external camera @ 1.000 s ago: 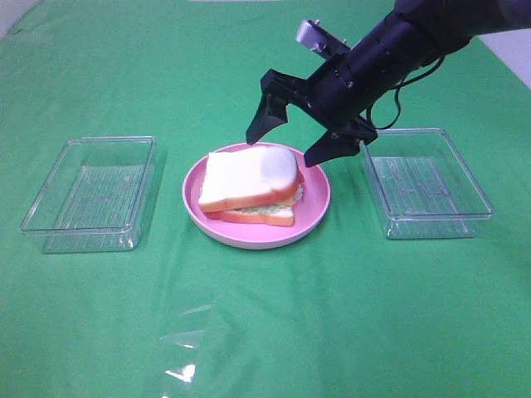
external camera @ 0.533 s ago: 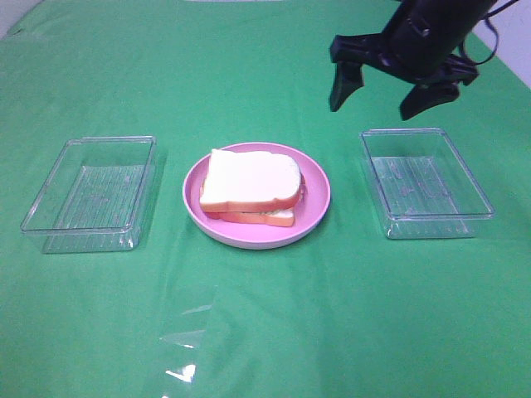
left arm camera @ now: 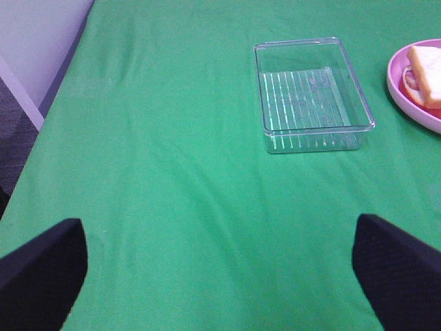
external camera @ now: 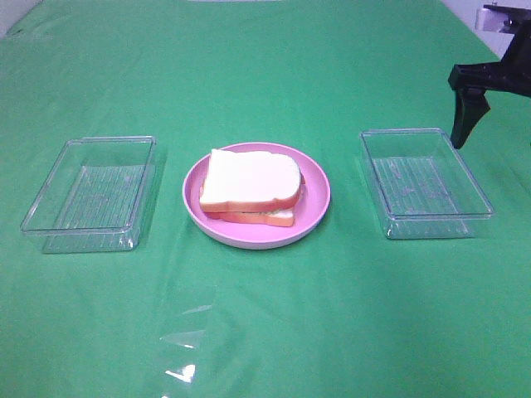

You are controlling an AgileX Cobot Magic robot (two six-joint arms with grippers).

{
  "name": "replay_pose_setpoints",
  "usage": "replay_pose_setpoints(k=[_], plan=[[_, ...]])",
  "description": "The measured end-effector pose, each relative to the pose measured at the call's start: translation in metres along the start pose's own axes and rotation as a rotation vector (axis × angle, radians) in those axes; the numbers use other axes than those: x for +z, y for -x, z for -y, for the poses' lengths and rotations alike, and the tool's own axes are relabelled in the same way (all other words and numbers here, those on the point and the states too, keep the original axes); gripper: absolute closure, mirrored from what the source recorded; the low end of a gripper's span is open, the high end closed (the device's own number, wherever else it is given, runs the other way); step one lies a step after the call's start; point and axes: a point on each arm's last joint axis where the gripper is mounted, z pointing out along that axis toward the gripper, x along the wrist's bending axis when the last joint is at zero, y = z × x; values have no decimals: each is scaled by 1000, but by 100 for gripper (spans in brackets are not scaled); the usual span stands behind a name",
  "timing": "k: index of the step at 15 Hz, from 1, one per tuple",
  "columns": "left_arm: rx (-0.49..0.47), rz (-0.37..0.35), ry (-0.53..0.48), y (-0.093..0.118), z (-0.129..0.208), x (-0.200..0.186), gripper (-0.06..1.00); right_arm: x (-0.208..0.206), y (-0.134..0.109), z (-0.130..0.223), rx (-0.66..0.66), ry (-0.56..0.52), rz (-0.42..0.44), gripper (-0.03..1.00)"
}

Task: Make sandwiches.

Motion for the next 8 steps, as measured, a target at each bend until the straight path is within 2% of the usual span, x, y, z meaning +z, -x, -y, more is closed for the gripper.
replay_pose_setpoints(k=[2, 4, 5, 6, 8], plan=[[0, 0, 0, 0, 0, 0, -3, 6, 1, 27, 4, -48, -7, 5], [0, 0, 0, 0, 0, 0, -3, 2, 5, 85, -5, -66, -8, 5], [0, 0, 0, 0, 0, 0, -3, -5, 7, 114, -19, -51, -12, 5], [0, 0, 0, 0, 0, 0, -3, -12, 8, 128, -20, -25, -16, 5], [0, 0, 0, 0, 0, 0, -3, -26, 11, 178, -26, 81, -22, 5]])
